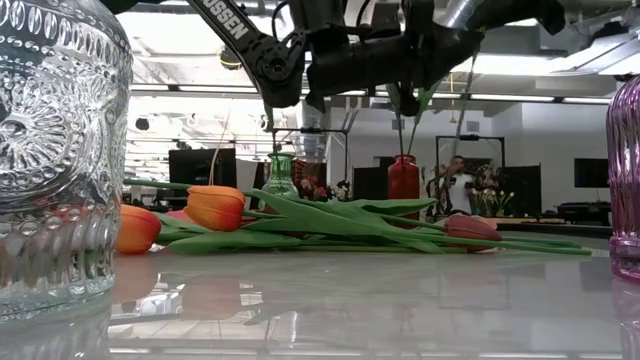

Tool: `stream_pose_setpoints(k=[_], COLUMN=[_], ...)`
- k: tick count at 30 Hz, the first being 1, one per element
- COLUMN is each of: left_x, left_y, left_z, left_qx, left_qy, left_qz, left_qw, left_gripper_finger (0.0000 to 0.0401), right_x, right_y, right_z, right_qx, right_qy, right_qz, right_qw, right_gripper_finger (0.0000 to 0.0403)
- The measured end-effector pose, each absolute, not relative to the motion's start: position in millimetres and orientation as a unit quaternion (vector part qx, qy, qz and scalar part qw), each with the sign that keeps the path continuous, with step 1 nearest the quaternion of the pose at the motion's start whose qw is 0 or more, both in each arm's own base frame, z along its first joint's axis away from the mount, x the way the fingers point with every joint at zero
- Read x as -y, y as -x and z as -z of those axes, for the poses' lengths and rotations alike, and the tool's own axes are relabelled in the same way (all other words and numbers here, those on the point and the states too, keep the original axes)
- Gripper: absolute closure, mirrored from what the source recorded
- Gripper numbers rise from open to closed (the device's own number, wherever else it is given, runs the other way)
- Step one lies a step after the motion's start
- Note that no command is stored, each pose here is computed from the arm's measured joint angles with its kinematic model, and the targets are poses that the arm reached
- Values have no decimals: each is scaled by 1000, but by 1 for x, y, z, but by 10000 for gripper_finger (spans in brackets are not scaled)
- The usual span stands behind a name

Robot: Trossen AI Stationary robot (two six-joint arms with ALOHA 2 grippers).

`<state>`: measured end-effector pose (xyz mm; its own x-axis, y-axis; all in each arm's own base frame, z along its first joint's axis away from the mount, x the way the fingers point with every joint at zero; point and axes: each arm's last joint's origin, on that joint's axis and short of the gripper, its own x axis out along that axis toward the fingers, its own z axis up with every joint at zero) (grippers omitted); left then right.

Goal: Sort flowers into vase by color
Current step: Put the pink flower into the purple vase

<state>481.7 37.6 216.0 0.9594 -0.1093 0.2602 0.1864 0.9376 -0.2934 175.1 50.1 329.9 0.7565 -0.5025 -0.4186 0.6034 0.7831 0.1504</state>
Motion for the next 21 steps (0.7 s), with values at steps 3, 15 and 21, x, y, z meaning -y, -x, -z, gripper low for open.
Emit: stream_pose_setpoints(k=[3, 15, 21], left_x=[-39, -62, -57], left_y=[-481, -474, -476], left_z=[-216, -214, -210], left_qx=[115, 56, 45], left_qy=[154, 189, 166], left_qz=[106, 267, 256], left_qw=[976, 943, 951], left_gripper_finger=[298, 247, 262], right_x=[-53, -82, -100], right_y=[-176, -160, -147], right_z=[-331, -364, -379], right_qx=[-186, -176, -185], right_qy=[-151, -166, -178], right_qz=[274, 166, 82], right_qw=[932, 956, 963], right_gripper_finger=[362, 364, 364])
